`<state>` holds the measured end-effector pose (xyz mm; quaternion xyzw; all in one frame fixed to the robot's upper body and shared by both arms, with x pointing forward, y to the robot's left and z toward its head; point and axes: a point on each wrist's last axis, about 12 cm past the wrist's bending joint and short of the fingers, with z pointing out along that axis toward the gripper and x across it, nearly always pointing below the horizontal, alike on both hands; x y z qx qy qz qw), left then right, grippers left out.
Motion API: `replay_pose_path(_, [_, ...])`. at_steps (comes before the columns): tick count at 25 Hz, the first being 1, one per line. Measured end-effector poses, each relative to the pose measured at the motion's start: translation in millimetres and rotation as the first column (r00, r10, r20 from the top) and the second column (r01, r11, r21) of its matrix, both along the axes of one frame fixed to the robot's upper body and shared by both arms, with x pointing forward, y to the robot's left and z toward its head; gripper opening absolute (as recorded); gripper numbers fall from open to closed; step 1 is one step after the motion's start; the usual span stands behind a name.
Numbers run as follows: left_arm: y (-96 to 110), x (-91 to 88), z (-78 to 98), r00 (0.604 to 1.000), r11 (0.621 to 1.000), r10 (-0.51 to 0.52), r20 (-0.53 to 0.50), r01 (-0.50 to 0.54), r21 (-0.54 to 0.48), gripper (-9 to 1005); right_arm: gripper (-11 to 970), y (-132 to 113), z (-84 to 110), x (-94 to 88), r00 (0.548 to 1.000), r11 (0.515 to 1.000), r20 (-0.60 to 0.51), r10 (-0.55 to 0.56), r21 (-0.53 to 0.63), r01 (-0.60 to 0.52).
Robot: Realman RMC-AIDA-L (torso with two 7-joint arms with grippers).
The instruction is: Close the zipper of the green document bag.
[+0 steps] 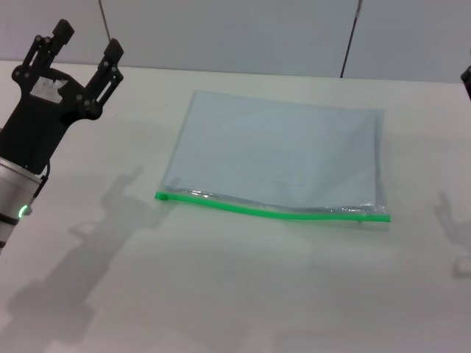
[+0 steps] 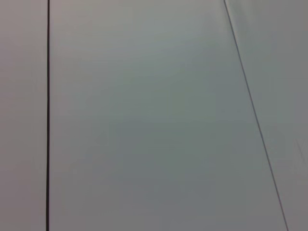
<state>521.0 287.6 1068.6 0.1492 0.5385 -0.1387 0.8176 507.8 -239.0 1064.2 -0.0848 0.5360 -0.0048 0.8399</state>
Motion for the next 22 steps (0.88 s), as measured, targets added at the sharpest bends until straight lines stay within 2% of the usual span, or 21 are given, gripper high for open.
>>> replay_pose_path(22, [-0.2, 0.3, 0.2, 1.0, 1.0, -0.001, 0.0, 0.001, -0.002, 759, 853, 1.4, 2.3, -1.4, 1.0, 1.0, 0.019, 0.001, 0.013, -0.001])
